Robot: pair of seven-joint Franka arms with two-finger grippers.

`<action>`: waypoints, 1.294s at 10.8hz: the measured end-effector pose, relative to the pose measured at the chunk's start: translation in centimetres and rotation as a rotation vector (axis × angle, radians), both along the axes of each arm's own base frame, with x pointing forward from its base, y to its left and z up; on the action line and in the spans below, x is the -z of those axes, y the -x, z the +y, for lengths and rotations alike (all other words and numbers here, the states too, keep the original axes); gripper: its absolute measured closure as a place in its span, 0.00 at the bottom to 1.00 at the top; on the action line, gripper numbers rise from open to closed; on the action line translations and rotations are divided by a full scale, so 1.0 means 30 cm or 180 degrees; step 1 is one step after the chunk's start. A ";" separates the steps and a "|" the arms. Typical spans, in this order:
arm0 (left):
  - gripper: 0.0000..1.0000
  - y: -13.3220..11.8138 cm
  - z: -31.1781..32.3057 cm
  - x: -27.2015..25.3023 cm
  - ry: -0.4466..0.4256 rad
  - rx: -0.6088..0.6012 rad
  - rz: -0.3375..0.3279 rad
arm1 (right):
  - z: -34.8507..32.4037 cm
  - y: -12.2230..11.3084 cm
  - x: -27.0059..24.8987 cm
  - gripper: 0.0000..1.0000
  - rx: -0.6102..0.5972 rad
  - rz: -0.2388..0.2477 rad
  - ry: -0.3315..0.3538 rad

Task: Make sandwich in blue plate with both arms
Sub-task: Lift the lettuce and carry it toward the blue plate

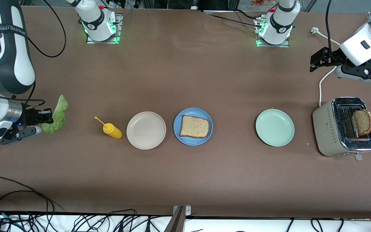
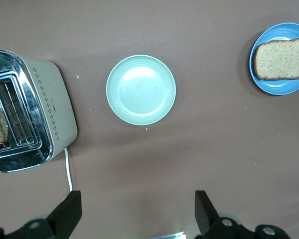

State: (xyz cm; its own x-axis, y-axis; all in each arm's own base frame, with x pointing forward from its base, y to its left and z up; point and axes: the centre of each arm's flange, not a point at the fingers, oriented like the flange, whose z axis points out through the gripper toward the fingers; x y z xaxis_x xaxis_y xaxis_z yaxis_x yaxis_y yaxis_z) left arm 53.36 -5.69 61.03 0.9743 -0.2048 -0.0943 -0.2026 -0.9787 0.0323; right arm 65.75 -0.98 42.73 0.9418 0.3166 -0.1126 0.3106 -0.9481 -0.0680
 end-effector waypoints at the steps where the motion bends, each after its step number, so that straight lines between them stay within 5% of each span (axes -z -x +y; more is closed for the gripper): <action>1: 0.00 0.000 0.001 0.000 0.0000 -0.0001 0.0002 | 0.065 0.018 -0.036 0.97 0.0101 0.0041 0.0040; 6: 0.00 0.001 0.002 0.000 -0.0001 -0.0003 0.0005 | 0.466 0.071 -0.145 0.97 0.0483 0.0049 0.0176; 14: 0.00 0.001 0.002 -0.001 0.0000 -0.0004 0.0005 | 0.948 0.052 -0.075 0.97 0.1209 0.0155 0.0152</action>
